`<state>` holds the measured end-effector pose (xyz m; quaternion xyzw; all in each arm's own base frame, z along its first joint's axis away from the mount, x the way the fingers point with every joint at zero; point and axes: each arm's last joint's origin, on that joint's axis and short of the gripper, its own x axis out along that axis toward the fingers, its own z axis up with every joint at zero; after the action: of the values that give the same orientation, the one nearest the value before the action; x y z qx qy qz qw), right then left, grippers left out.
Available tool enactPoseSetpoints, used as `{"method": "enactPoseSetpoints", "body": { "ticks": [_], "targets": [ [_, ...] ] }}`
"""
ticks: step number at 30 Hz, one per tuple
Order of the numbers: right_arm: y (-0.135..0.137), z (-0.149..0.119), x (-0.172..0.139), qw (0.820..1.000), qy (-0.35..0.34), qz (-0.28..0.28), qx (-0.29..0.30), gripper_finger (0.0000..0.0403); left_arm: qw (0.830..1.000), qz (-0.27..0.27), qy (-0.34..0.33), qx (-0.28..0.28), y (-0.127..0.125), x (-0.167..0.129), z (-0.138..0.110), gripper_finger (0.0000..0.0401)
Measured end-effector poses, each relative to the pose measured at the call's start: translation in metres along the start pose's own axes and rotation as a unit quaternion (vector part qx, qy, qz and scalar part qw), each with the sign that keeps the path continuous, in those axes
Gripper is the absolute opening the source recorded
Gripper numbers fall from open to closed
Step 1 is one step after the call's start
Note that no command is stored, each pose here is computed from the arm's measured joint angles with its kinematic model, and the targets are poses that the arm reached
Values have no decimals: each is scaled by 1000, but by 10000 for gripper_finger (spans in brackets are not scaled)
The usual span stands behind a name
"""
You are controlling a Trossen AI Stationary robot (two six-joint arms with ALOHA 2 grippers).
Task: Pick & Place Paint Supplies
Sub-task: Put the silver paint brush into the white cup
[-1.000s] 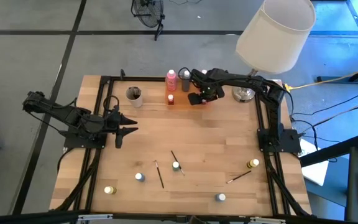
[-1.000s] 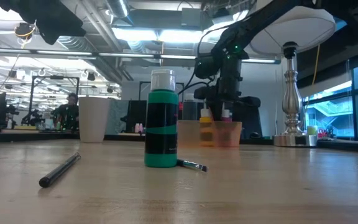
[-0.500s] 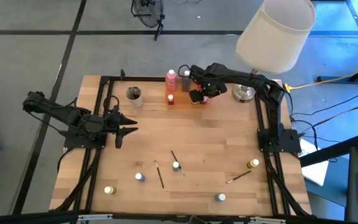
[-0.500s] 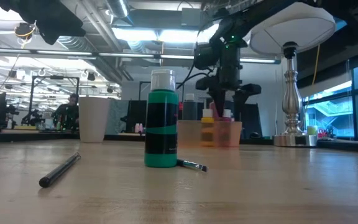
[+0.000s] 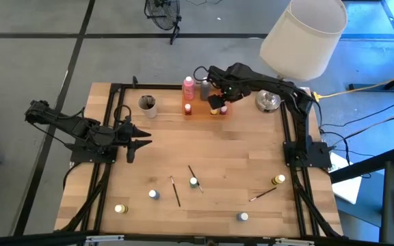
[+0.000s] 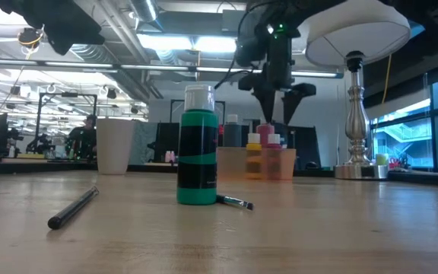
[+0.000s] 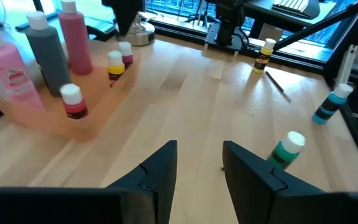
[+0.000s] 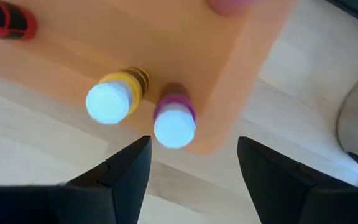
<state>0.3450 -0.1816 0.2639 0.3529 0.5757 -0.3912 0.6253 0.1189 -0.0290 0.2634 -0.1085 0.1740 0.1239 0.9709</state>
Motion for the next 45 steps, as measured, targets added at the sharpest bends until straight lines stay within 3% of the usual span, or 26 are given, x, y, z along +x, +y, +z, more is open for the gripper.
{"method": "enactPoseSetpoints", "body": {
  "ticks": [12, 16, 21, 25, 37, 45],
  "targets": [
    [32, -30, -50, 998, -1, 19, -62, 240, 986, -102, 48, -126, -7, -1, 0, 125],
    [53, -50, -60, 993, 21, 64, -98, 240, 966, -168, 50, -191, -13, -2, 6, 125],
    [83, -86, -66, 982, 48, 100, -156, 240, 934, -271, 32, -229, -22, -6, 19, 125],
    [104, -119, -69, 972, 66, 114, -197, 240, 925, -297, 21, -234, -26, -7, 23, 125],
    [152, -225, -80, 955, 73, 136, -252, 240, 925, -297, 21, -235, -39, 5, 23, 125],
    [175, -279, -89, 938, 42, 197, -284, 240, 942, -304, -21, -144, -43, -4, 42, 125]
  ]
}}
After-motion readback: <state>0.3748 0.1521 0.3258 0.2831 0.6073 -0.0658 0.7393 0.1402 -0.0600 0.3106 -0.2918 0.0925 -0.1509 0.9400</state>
